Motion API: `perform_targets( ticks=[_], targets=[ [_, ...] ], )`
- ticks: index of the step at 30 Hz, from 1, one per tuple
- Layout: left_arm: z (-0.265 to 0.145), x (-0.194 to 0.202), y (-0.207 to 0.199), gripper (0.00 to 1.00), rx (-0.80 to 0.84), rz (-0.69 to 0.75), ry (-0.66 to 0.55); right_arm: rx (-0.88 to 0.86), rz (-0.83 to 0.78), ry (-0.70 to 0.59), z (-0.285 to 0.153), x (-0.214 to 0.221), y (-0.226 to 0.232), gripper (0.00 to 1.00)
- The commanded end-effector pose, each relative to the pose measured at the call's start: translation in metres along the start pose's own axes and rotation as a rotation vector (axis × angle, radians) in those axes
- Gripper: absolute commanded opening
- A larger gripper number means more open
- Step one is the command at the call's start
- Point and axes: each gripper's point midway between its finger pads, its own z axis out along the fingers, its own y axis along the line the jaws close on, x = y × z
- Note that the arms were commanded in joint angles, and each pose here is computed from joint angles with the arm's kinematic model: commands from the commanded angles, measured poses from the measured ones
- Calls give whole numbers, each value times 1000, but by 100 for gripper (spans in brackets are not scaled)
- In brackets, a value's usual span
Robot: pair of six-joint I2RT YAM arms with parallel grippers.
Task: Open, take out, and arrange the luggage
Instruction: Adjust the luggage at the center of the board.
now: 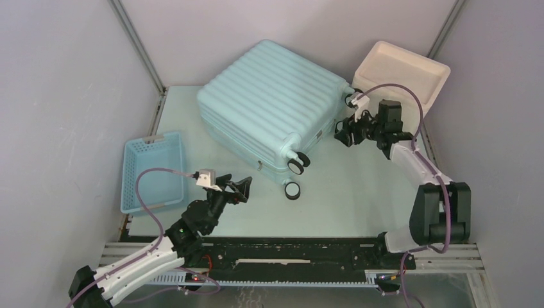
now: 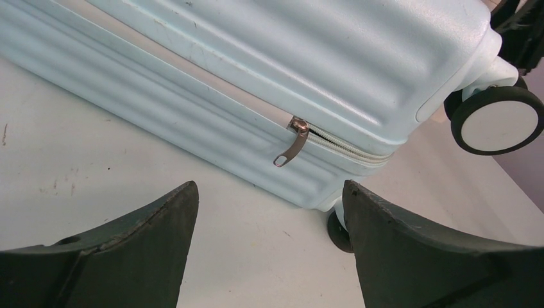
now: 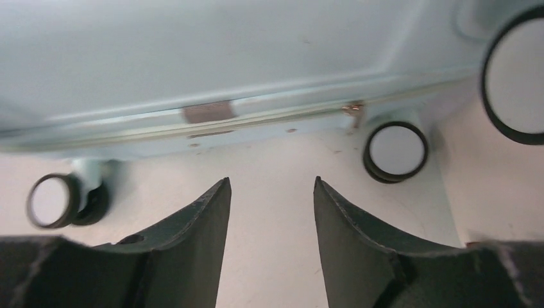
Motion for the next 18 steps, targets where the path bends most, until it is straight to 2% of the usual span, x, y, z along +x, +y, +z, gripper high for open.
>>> perform_targets(
  ticks=[1, 18],
  targets=[
    [-1, -3, -3, 87, 18, -22, -24, -153, -83, -67, -27, -31, 39, 60],
    [0, -3, -3, 88, 14, -25, -25, -372, -144, -181, -96, -57, 122, 67]
  ],
)
